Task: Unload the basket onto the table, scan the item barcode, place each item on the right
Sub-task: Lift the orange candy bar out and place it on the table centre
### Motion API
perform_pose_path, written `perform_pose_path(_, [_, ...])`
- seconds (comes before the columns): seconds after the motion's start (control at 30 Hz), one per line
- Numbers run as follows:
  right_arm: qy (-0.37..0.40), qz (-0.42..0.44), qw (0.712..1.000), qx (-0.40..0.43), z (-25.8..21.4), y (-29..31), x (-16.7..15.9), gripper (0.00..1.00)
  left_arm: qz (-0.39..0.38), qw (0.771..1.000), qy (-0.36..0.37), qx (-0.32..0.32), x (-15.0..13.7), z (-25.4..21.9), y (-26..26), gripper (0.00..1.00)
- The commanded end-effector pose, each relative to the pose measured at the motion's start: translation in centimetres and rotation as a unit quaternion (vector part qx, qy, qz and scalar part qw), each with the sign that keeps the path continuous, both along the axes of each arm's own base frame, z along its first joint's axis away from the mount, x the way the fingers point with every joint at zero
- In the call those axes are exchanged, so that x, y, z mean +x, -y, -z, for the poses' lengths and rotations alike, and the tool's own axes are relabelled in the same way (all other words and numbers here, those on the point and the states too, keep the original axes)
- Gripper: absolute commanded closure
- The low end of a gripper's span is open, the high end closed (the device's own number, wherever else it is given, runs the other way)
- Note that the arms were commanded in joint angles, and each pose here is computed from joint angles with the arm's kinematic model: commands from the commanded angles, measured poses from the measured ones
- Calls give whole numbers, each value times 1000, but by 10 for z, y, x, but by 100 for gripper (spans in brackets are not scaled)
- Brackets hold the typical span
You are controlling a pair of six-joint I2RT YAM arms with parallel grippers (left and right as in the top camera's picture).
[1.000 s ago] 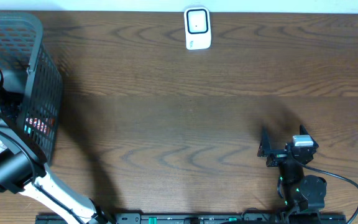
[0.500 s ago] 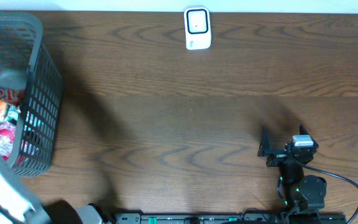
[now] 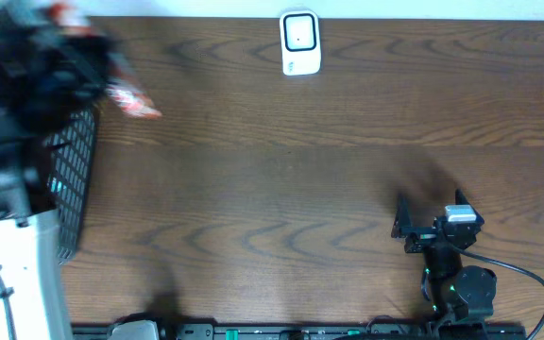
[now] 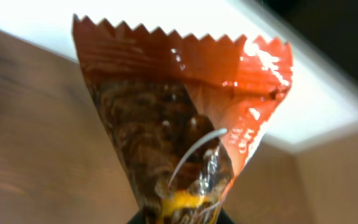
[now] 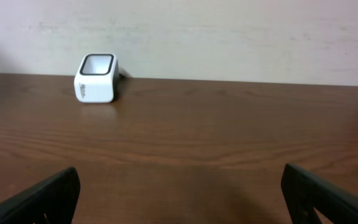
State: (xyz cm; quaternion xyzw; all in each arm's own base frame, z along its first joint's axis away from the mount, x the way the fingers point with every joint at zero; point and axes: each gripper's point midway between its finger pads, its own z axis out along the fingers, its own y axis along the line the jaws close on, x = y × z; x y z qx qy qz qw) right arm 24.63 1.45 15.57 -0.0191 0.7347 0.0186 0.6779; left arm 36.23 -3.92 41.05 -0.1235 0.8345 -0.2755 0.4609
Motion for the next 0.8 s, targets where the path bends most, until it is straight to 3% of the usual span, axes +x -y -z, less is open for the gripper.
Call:
perform_pose_path(0.0, [-1, -4, 1000, 2, 1, -2, 0, 1, 35, 990, -54, 127, 7, 51, 44, 93])
perform_pose_path(0.2, [-1, -4, 1000, 2, 1, -2, 0, 1, 107, 948, -194, 227, 7, 159, 112, 93])
perform_pose_path(0.5, [-1, -4, 1000, 2, 1, -2, 0, 1, 157, 891, -322, 279, 22, 289, 151, 93])
perform_pose_path(0.73, [-1, -4, 1000, 2, 1, -2, 0, 1, 138, 877, -368, 277, 29, 331, 142, 92])
perform_pose_path(0.77, [-1, -4, 1000, 2, 1, -2, 0, 1, 136, 877, -369, 276, 30, 331, 141, 83])
